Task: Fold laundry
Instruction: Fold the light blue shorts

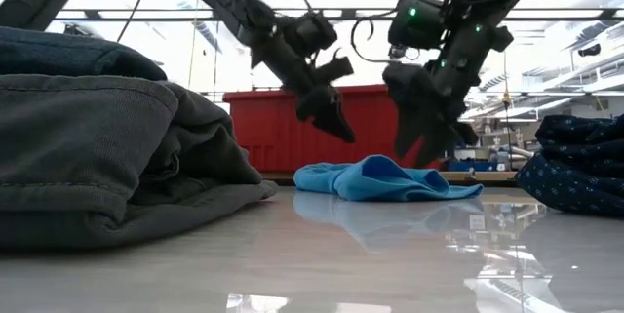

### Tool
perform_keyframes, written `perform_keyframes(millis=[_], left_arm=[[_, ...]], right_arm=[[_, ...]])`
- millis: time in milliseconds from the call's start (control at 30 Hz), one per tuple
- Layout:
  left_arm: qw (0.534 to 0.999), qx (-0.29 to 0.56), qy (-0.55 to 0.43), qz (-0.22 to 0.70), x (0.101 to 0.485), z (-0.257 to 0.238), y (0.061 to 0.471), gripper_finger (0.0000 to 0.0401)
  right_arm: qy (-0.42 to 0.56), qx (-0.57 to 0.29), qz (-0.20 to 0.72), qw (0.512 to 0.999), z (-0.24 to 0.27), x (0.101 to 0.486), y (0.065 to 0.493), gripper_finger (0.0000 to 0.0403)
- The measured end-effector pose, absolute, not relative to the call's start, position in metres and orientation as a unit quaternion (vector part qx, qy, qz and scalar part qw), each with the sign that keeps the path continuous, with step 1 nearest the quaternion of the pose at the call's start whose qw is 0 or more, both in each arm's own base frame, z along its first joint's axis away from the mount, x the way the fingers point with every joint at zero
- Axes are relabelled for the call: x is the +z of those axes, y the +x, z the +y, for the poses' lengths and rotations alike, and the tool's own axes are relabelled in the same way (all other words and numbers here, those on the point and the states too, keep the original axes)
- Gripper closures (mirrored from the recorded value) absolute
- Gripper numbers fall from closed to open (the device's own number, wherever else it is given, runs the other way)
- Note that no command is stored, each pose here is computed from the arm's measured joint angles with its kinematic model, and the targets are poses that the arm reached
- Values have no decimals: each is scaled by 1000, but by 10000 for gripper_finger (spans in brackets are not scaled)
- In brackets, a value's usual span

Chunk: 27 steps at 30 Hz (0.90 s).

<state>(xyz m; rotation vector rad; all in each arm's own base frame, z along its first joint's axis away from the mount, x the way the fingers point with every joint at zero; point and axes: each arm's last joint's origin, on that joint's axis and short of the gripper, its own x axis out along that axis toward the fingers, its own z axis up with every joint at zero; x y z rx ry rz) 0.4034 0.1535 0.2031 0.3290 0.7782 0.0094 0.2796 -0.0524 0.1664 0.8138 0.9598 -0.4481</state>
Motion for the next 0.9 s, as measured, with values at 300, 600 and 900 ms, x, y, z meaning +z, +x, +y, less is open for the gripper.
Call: perform_keyframes(millis=[300, 600, 900], left_arm=[[897, -19, 177, 404, 165, 163, 410, 268], [902, -1, 174, 394, 166, 165, 412, 394], [922, 7, 175, 346, 198, 146, 416, 399]], right_arm=[[394, -248, 460, 756, -47, 147, 285, 229], [405, -224, 443, 768, -44, 163, 282, 388], [448, -231, 420, 755, -39, 198, 260, 398]])
